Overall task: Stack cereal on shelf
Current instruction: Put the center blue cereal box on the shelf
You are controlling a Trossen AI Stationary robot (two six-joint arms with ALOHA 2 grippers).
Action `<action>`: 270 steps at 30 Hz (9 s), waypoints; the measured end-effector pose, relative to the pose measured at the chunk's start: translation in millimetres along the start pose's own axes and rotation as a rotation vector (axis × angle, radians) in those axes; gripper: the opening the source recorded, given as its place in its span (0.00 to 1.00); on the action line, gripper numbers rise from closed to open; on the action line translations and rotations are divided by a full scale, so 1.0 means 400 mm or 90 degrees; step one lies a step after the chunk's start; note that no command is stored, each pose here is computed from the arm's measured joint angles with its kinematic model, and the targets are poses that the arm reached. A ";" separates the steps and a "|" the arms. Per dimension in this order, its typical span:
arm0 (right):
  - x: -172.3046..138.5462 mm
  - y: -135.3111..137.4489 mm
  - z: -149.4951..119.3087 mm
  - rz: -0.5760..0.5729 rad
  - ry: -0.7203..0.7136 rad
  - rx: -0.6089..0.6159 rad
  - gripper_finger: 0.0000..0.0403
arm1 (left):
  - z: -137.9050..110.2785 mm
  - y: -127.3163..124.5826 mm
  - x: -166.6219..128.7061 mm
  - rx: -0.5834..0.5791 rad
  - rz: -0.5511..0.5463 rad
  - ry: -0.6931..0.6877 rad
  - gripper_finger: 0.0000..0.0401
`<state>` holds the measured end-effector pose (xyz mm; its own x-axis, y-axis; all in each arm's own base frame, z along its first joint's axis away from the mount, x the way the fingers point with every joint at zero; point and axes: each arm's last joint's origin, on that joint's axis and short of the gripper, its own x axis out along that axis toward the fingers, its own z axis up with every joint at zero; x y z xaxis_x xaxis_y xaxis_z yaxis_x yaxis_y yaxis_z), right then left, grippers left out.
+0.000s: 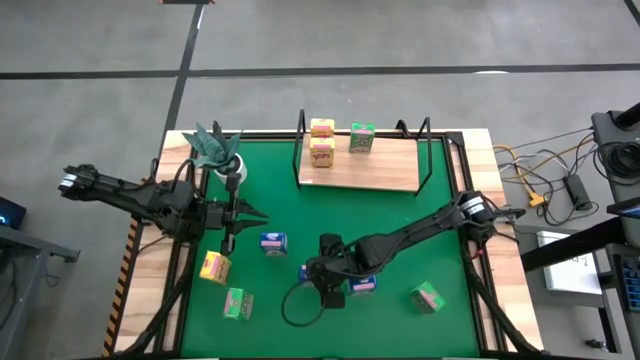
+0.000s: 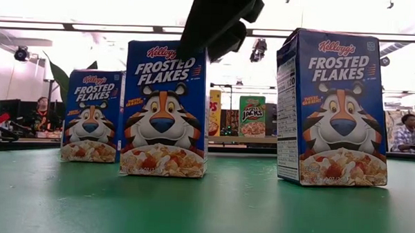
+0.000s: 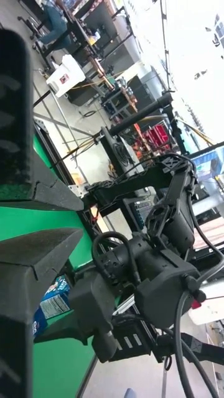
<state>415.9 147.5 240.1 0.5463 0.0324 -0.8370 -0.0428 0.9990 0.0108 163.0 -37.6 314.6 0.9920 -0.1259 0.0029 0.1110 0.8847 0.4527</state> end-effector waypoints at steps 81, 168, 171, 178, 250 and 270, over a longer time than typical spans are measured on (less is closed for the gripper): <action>-0.437 -0.635 -0.422 -0.244 -0.023 0.289 0.41 | -0.001 -0.001 0.003 -0.038 0.001 0.000 0.10; -0.297 -0.524 -0.453 -0.477 0.051 0.214 0.03 | 0.002 0.001 0.003 -0.041 0.003 -0.006 0.10; -0.294 -0.523 -0.452 -0.472 0.046 0.216 0.03 | 0.002 0.001 0.003 -0.041 0.003 -0.006 0.10; -0.250 -0.511 -0.465 -0.405 0.034 0.239 0.03 | 0.002 0.001 0.003 -0.041 0.003 -0.006 0.10; -0.161 -0.687 -0.465 -0.550 0.238 0.190 0.03 | 0.001 0.000 0.003 -0.041 0.002 -0.005 0.10; -0.163 -0.717 -0.470 -0.496 0.196 0.233 0.03 | 0.001 0.000 0.003 -0.041 0.002 -0.005 0.10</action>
<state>235.4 -146.7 188.9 0.0593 -0.6115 -0.7890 0.5413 0.6838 -0.4893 164.2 -37.8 315.2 0.9920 -0.1259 0.0116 0.1112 0.9123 0.3940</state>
